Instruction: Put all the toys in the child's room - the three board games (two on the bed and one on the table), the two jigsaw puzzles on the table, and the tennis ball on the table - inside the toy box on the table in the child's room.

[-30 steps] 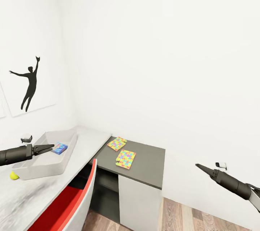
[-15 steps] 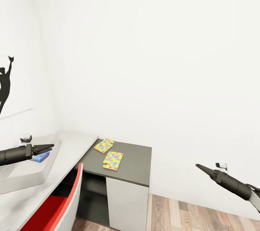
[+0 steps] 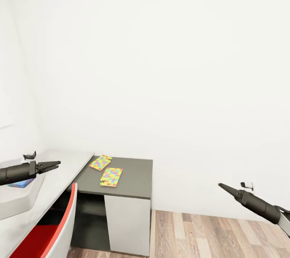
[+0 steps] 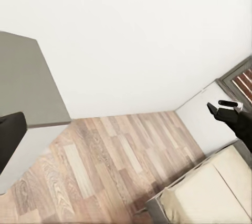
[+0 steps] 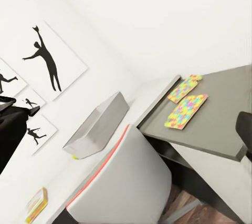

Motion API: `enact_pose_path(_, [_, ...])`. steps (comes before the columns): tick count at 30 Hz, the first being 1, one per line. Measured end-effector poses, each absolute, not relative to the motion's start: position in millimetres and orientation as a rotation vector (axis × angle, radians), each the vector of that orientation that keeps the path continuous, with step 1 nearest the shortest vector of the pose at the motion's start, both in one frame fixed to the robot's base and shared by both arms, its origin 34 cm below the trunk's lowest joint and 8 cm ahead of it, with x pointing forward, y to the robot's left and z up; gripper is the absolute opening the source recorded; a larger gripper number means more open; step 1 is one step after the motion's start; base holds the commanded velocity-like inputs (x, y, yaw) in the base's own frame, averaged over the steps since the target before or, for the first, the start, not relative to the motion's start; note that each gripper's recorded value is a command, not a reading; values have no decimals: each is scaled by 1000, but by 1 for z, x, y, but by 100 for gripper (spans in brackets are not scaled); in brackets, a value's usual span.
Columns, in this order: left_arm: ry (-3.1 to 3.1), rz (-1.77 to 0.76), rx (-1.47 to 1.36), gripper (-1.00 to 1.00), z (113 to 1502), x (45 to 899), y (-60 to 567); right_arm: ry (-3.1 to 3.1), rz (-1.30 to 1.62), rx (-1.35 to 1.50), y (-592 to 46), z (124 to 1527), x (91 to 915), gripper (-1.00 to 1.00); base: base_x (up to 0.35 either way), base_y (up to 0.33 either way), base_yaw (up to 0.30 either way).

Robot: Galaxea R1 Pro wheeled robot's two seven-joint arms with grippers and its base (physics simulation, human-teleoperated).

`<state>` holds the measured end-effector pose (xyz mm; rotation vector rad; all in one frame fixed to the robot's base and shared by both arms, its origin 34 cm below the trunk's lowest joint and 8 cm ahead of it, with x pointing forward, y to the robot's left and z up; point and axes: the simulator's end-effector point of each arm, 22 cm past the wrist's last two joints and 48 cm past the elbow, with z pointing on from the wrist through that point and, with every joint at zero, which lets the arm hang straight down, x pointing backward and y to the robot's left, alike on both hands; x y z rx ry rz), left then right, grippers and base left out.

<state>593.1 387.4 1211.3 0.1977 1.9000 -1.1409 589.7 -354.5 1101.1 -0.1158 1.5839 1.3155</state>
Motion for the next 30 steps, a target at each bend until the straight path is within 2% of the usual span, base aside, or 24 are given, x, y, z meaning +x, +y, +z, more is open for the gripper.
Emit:
enact_pose_path(10, [1897,-1140,201,100,1213,592,387,1581,1311,-117,-357,1104,589,100,-198,0,-276])
enact_pose_path(30, [1891,-1136,209,100,1217,590,386,1573,1307,-111,-359,1107,587,100,-16,0,-276])
